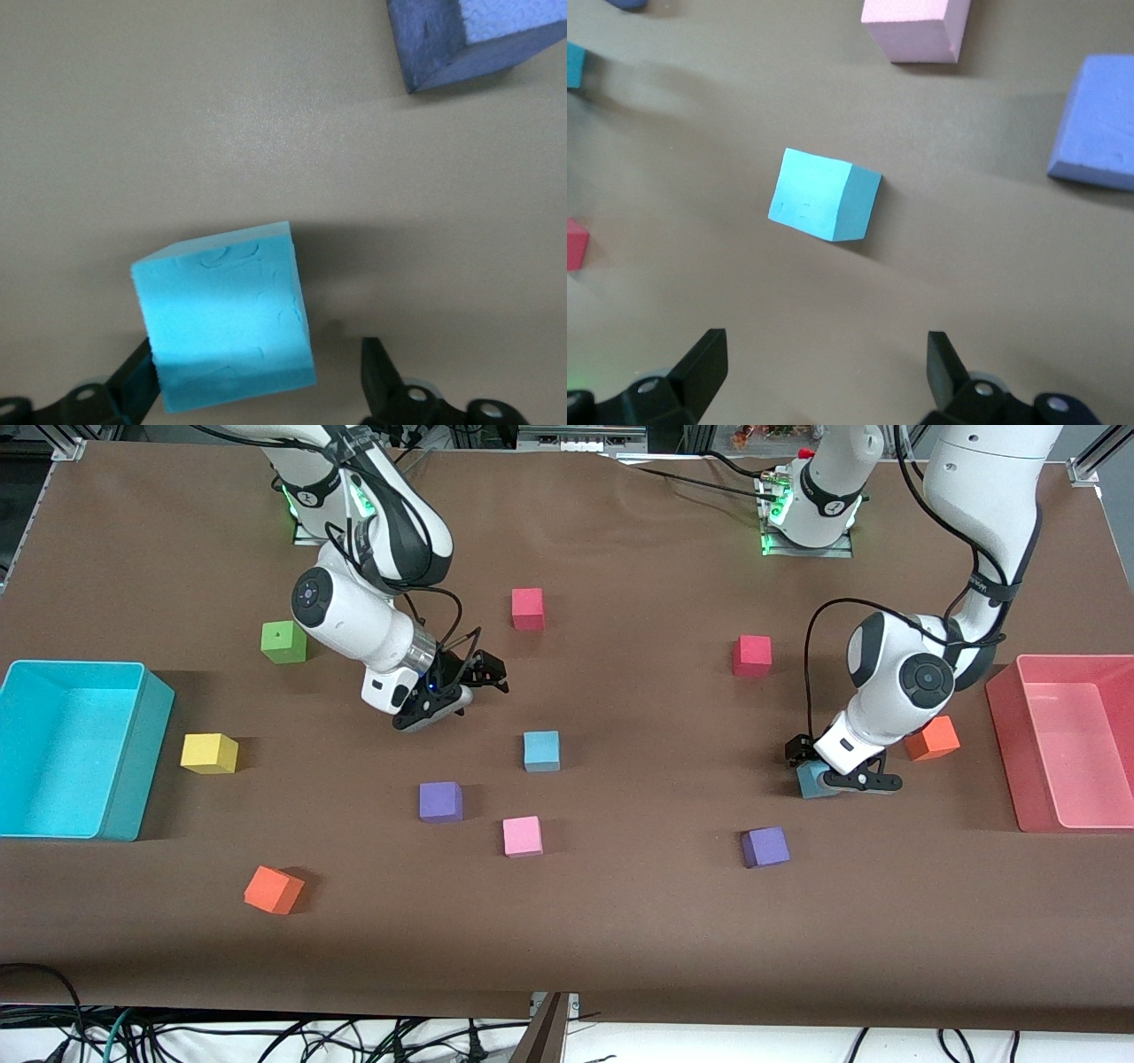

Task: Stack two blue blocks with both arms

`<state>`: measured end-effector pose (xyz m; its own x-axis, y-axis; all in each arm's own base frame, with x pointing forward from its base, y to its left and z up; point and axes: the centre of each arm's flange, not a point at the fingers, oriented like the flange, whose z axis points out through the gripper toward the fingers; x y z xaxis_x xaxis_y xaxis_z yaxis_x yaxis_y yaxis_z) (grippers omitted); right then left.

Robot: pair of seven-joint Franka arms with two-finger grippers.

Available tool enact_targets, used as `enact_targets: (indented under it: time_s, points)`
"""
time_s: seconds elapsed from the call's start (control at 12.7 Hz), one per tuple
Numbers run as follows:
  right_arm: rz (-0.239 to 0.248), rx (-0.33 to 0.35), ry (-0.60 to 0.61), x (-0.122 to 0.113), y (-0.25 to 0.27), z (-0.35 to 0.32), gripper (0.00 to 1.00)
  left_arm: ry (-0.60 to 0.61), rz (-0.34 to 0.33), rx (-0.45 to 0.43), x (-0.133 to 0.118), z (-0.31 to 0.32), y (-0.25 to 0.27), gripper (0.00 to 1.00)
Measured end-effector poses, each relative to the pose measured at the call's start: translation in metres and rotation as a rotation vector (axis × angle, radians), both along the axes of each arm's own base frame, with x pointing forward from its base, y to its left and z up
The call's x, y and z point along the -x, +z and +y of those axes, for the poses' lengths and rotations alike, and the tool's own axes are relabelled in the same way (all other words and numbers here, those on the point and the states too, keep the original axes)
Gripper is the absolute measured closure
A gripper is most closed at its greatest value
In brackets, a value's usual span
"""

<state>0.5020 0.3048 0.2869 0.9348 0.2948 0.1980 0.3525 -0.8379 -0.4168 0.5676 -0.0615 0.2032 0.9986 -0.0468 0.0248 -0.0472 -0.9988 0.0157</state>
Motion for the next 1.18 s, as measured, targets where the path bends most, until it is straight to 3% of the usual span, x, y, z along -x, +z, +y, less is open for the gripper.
enact_targets:
  time_s: [0.24,0.39,0.63,0.95,1.18]
  points:
    - [-0.118,-0.05,0.047,0.013,-0.043,0.004,0.0,-0.001,-0.009,0.001,-0.001,0.0,0.002,0.4]
    - [-0.158,-0.068,0.084,0.029,-0.07,0.012,0.0,-0.001,-0.011,0.001,-0.002,0.0,0.003,0.44]
    - [-0.226,-0.108,0.122,0.036,-0.092,-0.003,0.0,-0.001,-0.038,0.004,-0.008,-0.001,0.019,0.49]
    - [-0.326,-0.177,0.179,0.037,-0.111,0.003,0.01,-0.038,-0.055,0.011,-0.013,-0.03,0.087,0.49]
    - [-0.38,-0.215,0.259,0.033,-0.12,0.01,0.01,-0.018,-0.027,0.067,-0.013,-0.089,0.147,0.49]
